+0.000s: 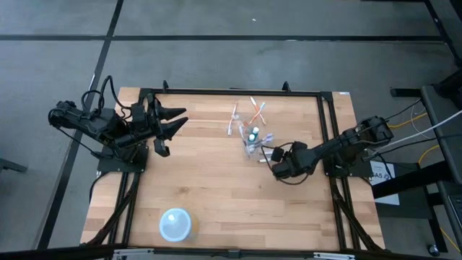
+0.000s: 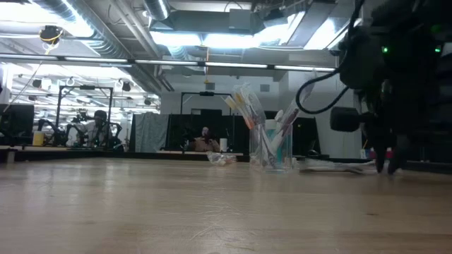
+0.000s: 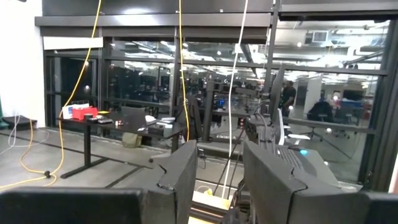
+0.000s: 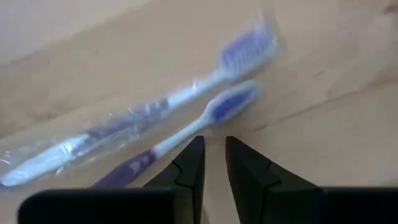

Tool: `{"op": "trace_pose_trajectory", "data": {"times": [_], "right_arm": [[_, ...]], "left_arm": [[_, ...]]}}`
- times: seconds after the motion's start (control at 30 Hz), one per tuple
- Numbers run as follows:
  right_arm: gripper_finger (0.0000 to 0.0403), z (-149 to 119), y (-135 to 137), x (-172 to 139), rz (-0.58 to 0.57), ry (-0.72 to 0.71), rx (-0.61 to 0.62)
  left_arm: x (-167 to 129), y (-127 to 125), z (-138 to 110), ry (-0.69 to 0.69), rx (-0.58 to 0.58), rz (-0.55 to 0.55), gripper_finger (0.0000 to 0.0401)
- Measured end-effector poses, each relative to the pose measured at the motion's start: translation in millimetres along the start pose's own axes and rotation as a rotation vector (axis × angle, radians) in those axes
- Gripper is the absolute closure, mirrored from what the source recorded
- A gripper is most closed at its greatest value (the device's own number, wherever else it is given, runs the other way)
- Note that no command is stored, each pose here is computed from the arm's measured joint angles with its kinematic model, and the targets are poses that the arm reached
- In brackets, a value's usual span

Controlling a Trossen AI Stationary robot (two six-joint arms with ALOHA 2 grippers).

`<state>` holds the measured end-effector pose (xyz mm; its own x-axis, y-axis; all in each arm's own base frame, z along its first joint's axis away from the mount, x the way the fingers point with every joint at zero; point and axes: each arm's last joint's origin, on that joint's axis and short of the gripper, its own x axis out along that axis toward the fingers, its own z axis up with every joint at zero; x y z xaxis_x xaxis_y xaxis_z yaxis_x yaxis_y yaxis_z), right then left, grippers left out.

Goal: Pick & Place toothbrushing station
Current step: Put the purple toothbrush into the transparent organizer

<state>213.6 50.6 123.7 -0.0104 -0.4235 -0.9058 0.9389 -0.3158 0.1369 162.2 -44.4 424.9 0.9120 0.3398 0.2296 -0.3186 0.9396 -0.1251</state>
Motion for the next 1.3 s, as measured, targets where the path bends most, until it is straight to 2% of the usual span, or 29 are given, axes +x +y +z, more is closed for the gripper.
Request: {"op": "trace_pose_trajectory", "data": {"times": [0.3, 0.6, 0.77, 1.07, 1.2, 1.3], "right_arm": [[0.0335, 15, 3, 17, 0.036, -0.045, 0.068], [0.0335, 48, 18, 35, 0.019, -0.184, 0.080], [0.0335, 65, 30, 44, 0.037, -0.204, 0.071], [0.0335, 100, 66, 57, 0.210, -0.028, -0.058], [0.0335, 111, 67, 39, 0.277, -0.043, -0.125], [0.0334, 121, 61, 19, 0.325, -0.073, -0.219]], "left_arm": [[0, 1, 0, 0.001, -0.001, 0.021, 0.0274], [0, 2, 1, -0.005, -0.022, 0.066, 0.0274], [0, 3, 4, -0.025, -0.042, 0.088, 0.0274], [0, 4, 4, -0.026, -0.044, 0.119, 0.0274], [0, 4, 4, -0.025, -0.045, 0.135, 0.0274], [0, 4, 4, -0.024, -0.036, 0.138, 0.0274]]}}
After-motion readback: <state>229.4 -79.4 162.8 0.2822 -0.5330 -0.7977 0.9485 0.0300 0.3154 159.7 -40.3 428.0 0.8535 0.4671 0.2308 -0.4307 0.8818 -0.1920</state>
